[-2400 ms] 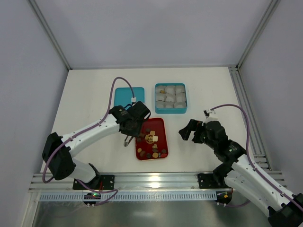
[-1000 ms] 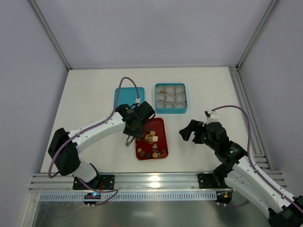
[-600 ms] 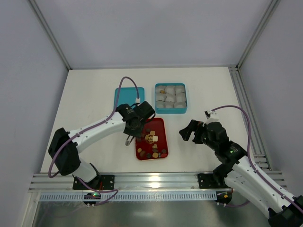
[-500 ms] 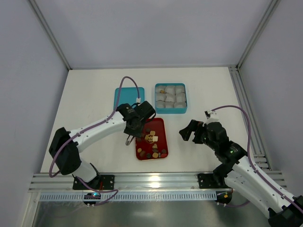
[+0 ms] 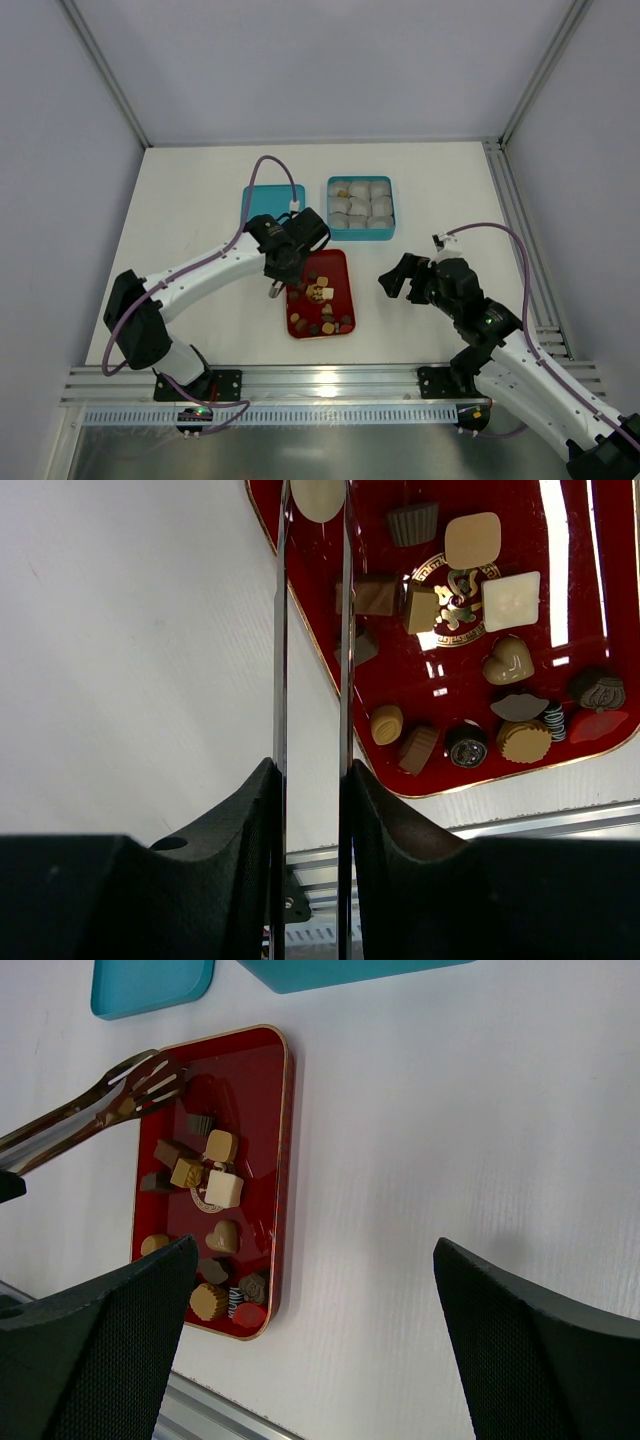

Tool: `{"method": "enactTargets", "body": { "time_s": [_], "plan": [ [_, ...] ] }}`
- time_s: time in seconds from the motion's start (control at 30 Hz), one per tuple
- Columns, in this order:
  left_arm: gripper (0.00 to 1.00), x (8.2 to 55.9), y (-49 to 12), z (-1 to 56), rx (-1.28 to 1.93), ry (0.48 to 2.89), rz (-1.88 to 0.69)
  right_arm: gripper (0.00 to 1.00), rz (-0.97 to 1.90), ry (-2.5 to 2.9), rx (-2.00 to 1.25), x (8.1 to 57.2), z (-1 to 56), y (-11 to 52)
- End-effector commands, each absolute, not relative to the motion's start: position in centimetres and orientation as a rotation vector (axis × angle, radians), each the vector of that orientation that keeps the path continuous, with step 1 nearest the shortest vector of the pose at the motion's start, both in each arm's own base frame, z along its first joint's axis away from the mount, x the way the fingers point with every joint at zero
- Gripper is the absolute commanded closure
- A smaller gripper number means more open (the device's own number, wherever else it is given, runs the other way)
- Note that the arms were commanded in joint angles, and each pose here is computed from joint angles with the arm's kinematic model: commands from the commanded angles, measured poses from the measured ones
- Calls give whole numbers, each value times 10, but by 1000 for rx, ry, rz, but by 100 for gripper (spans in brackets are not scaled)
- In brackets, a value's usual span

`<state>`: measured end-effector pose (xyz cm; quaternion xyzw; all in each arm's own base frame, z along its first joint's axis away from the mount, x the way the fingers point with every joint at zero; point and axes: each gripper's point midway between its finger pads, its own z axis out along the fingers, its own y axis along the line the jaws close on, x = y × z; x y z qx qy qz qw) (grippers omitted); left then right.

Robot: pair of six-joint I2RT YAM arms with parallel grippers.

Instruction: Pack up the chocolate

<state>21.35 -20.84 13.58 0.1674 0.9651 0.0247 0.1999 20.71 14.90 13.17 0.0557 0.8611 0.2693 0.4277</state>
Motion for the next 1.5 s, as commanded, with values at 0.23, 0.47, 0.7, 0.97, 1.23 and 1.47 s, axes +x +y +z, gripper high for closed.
{"method": "enactTargets", "body": {
  "time_s": [0.23, 0.47, 0.7, 0.97, 1.23, 1.47],
  "plan": [
    [68, 213, -219, 164, 464, 2656, -44, 0, 681, 2108, 146, 211, 143, 149],
    [69, 209, -222, 179, 459, 2645, -106, 0, 688, 2105, 150, 211, 145, 150],
    [69, 208, -228, 201, 444, 2614, -182, 0, 682, 2096, 147, 211, 150, 148],
    [68, 228, -251, 228, 434, 2544, -243, 0, 671, 2075, 147, 212, 162, 145],
    [68, 282, -298, 245, 430, 2449, -251, 0, 643, 2047, 148, 208, 182, 136],
    [68, 348, -330, 235, 398, 2385, -215, 0, 598, 2023, 147, 200, 204, 122]
  ]
}}
